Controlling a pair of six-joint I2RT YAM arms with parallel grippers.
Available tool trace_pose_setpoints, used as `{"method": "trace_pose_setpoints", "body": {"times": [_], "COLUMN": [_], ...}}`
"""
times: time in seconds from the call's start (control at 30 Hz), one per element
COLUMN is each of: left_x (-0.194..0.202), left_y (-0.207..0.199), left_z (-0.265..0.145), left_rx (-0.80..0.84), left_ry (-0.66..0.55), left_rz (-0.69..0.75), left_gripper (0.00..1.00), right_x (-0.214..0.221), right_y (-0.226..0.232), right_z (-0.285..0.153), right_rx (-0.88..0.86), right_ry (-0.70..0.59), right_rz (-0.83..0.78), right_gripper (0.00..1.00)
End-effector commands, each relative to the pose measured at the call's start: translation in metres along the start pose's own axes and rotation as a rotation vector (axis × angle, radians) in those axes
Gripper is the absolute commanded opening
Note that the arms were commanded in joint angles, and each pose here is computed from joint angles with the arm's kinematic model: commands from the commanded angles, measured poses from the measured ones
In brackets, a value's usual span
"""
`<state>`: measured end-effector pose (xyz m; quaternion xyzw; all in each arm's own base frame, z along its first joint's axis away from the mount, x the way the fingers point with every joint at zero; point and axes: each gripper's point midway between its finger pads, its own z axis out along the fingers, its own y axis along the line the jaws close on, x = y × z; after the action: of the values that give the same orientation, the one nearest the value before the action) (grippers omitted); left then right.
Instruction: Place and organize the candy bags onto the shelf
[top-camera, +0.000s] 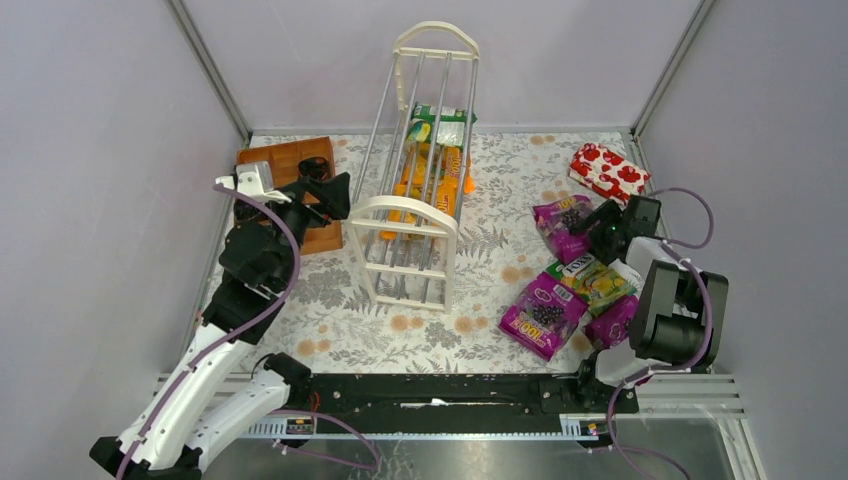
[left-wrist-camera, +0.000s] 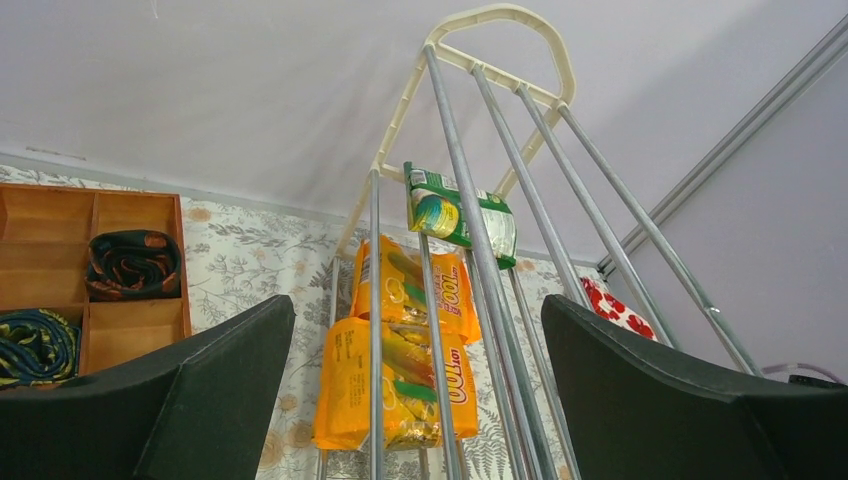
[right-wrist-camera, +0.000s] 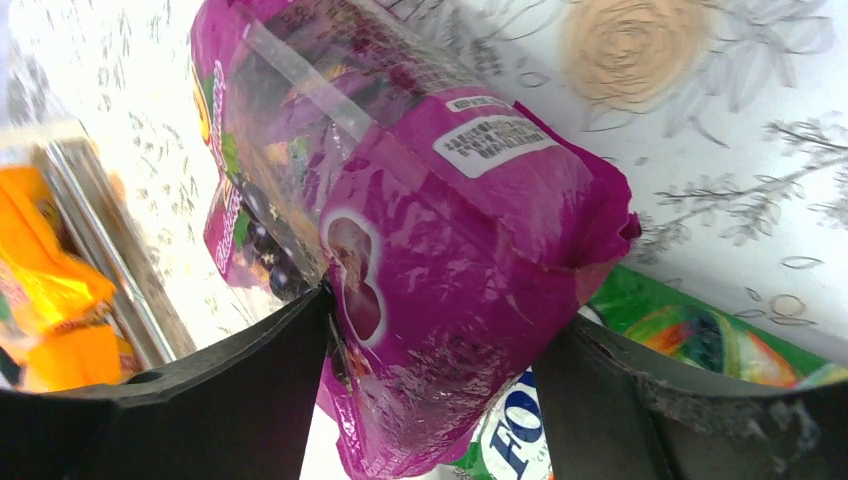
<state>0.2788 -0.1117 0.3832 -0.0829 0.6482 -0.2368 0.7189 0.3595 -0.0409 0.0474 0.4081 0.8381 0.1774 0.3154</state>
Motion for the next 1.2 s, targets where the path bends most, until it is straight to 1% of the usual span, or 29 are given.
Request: {"method": "trace_pose_setpoints", "body": {"times": [0.0,0.1,0.2,0.33,0.43,0.53,0.57,0.6,0.73,0.8,0.97,1.17], "left_x": [-0.007,-0.005,-0.002,0.001,0.001,-0.001,-0.002,-0.003,-0.006,-0.008,-0.008,-0.01], "left_y": [-0.001,0.0,0.001,0.001,0.001,0.0,0.0,-0.001,-0.002,-0.002,-0.002,-0.004], "left_z": [0.002,0.004,0.006,0.007,0.007,0.006,0.005,0.004,0.002,0.001,0.001,0.0], "left_rx": [-0.006,-0.007,-0.009,-0.012,-0.009,-0.005,-0.004,0.0,0.005,0.007,0.007,0.014], "left_ry": [-0.023,-0.017,-0.007,0.001,0.0,-0.004,-0.007,-0.009,-0.017,-0.021,-0.024,-0.026], "left_rz": [0.002,0.002,0.004,0.005,0.003,0.0,-0.002,-0.004,-0.008,-0.011,-0.013,-0.019], "left_gripper": [0.99,0.99,0.99,0.99,0.99,0.99,0.99,0.99,0.99,0.99,0.99,0.99], "right_x": [0.015,0.036,0.051,0.043,0.028,0.018,0.018,0.025,0.038,0.041,0.045,0.061], "right_y": [0.029,0.049,0.066,0.075,0.076,0.079,0.081,0.086,0.094,0.095,0.089,0.088], "right_z": [0.004,0.009,0.015,0.023,0.023,0.014,0.01,0.006,0.0,0.003,0.013,0.022], "right_rx": [-0.066,-0.098,-0.109,-0.089,-0.029,-0.015,-0.047,-0.11,-0.333,-0.385,-0.42,-0.434], "right_ry": [0.039,0.078,0.122,0.125,0.108,0.084,0.089,0.117,0.167,0.164,0.129,0.084], "right_rz": [-0.255,-0.409,-0.515,-0.543,-0.546,-0.475,-0.426,-0.37,-0.087,0.013,0.147,0.258], "right_gripper": [0.75,0.74,0.74,0.75,0.82,0.95,0.99,1.0,1.0,1.0,1.0,0.99]}}
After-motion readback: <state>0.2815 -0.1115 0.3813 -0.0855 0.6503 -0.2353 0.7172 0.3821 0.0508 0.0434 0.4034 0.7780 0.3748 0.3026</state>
